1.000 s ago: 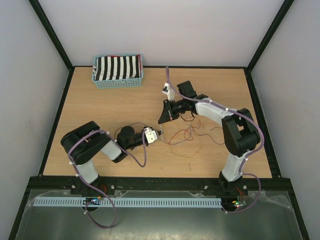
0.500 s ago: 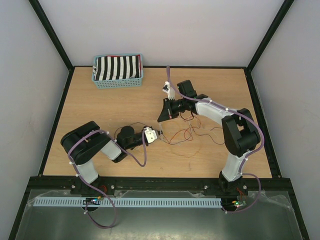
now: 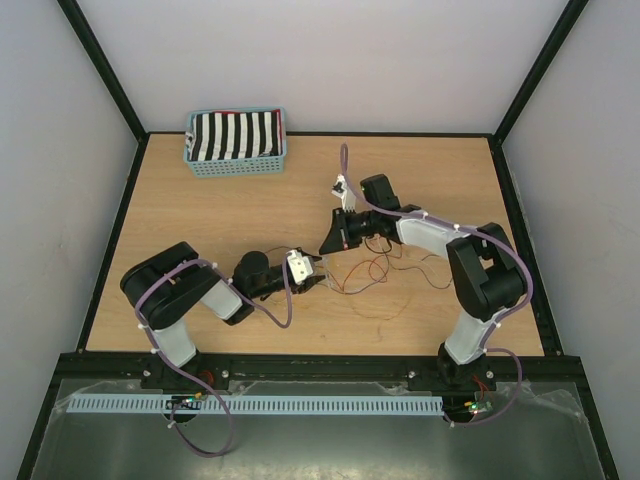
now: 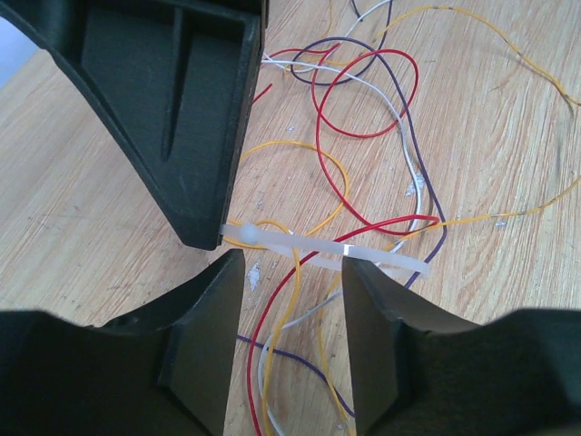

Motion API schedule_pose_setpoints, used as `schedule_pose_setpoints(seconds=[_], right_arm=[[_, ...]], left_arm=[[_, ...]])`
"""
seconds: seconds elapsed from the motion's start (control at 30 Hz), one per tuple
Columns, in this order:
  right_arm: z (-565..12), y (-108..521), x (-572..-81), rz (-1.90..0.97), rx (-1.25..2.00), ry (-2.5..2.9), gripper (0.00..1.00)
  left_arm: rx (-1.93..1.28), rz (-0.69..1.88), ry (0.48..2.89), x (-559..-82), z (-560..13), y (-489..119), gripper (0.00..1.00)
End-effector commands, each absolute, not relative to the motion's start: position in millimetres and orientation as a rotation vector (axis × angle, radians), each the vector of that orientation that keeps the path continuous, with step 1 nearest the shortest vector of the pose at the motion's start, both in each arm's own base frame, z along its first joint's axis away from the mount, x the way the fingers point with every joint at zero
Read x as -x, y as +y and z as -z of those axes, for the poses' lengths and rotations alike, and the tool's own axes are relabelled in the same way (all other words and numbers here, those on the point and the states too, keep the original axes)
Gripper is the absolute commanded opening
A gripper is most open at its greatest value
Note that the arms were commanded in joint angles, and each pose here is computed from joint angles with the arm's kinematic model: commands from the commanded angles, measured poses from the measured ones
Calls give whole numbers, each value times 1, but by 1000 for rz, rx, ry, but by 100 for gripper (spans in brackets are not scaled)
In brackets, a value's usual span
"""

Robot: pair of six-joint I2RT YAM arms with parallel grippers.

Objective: Zip-tie the wires
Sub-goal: Tie the cable at the center of the board.

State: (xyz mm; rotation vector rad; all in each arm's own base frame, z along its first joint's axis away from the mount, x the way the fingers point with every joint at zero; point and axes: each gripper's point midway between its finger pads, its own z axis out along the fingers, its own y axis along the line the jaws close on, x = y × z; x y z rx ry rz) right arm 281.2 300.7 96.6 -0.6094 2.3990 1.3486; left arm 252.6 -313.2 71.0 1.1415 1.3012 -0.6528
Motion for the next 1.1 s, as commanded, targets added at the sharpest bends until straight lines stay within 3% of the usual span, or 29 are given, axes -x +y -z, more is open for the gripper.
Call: schedule_pose_setpoints(seconds=[0.0,0.2,0.6,0.83,1.07], right_arm=[[-124,305,-285,-1393,616,2290,0],[-134,299,-280,-1469,607,2266,0],[-133,296,-264,-1604,654,2241,0],[-140,296,-257,-1658,681,2205,0],[-141,295,-250,-1691,681,2193,0]], left_arm=[[-1120,659,1265,-254,-85,-313,53],[-1106,618,1279,-257,-84,-307,62],[-1081,650,1229,-251,-106,-308,62],[-1088,674,1230,-251,-105,-313,46],[-1083,684,1224,-252,-108,-315,42]])
